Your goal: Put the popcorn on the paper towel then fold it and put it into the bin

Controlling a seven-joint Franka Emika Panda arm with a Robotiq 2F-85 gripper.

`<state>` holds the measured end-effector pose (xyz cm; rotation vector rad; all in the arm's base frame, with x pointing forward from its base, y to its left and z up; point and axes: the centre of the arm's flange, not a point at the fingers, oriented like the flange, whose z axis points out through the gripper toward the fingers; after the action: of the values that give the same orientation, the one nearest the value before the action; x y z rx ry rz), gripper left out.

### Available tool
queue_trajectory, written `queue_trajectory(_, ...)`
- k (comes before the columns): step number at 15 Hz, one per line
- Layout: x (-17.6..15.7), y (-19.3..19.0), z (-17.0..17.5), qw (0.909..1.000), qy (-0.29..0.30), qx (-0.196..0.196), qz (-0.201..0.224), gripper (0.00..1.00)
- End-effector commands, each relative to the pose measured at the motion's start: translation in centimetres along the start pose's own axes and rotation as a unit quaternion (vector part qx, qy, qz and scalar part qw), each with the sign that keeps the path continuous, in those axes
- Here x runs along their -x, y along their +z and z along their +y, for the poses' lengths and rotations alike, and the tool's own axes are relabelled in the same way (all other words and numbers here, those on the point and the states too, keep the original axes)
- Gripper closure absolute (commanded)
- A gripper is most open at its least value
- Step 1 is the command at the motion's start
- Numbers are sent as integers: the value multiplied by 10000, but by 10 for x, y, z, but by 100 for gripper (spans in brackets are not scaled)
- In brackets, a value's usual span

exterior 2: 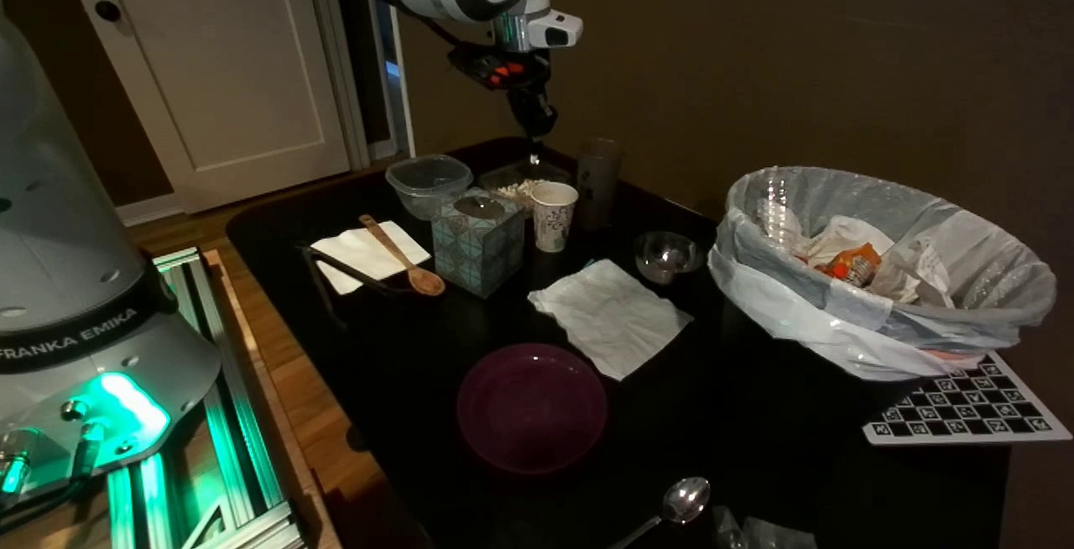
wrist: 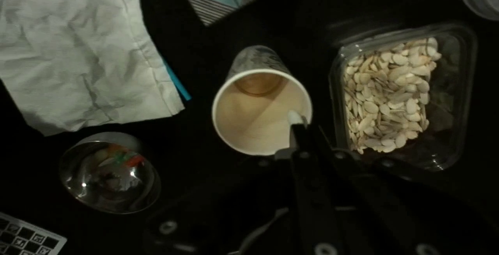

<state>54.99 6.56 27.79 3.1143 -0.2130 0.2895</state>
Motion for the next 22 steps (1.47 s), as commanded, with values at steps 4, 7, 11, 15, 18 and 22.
queue_trajectory(4, 13, -19, 51, 9995, 261, 109, -106, 97)
queue_trajectory(7, 17, -23, 53, 9996, 263, 103, -99, 99)
queue_trajectory(11, 18, -14, 62, 9995, -303, 82, -49, 99)
queue_trajectory(15, 22, -1, 106, 9980, -473, 347, -216, 99)
queue_trajectory(18, 28, 11, 146, 9975, -401, 490, -313, 99)
queue_trajectory(22, 41, 30, 187, 9959, -291, 821, -257, 99)
